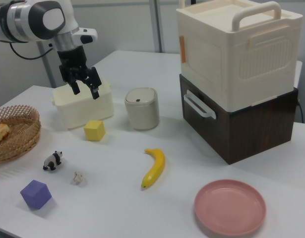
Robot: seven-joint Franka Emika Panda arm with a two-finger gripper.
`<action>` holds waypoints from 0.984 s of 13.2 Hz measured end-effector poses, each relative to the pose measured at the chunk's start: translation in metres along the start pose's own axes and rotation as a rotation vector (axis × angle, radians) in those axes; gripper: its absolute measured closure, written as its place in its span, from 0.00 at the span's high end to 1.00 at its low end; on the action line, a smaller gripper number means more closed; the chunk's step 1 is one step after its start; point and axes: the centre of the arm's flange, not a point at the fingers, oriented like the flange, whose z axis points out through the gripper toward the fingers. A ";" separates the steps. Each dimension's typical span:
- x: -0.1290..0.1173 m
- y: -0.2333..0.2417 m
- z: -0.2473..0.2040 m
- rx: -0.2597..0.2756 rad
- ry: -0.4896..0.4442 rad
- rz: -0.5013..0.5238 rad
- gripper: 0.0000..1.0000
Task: Open the trash can
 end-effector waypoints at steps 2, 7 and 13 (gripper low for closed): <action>0.001 0.004 0.000 0.000 0.001 0.007 1.00; 0.003 0.019 -0.002 0.000 0.004 0.033 1.00; 0.003 0.019 -0.002 0.000 0.003 0.033 1.00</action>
